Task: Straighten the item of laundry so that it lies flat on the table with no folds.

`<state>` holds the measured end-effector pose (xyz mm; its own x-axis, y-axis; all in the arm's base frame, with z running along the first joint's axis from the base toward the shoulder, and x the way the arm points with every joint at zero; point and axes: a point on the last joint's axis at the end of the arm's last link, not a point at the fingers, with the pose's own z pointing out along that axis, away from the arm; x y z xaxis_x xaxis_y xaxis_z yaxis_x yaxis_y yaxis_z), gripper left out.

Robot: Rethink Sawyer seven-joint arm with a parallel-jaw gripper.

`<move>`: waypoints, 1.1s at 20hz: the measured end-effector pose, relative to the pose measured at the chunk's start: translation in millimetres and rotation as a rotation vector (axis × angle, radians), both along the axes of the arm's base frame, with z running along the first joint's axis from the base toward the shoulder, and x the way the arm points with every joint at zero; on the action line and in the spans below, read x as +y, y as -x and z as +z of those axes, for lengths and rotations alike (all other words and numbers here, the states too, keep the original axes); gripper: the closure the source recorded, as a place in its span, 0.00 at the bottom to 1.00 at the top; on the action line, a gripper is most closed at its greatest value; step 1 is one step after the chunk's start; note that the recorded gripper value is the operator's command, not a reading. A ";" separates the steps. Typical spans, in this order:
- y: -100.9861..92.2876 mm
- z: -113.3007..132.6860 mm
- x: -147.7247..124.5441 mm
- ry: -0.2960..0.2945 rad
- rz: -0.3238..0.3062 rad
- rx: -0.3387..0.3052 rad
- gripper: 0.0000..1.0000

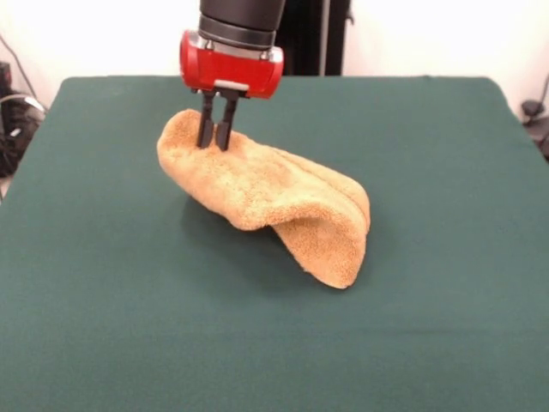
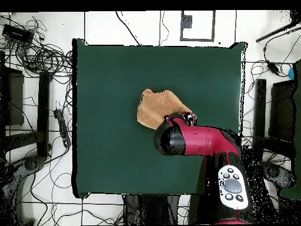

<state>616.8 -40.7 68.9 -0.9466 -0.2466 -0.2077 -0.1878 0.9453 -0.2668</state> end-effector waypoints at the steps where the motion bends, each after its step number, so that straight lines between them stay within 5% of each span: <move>1: -0.4 0.5 -0.3 0.002 0.001 0.000 1.00; 10: -6.4 13.4 -7.1 0.025 0.017 -0.012 1.00; 22: -12.5 34.8 -52.8 0.039 -0.060 -0.007 1.00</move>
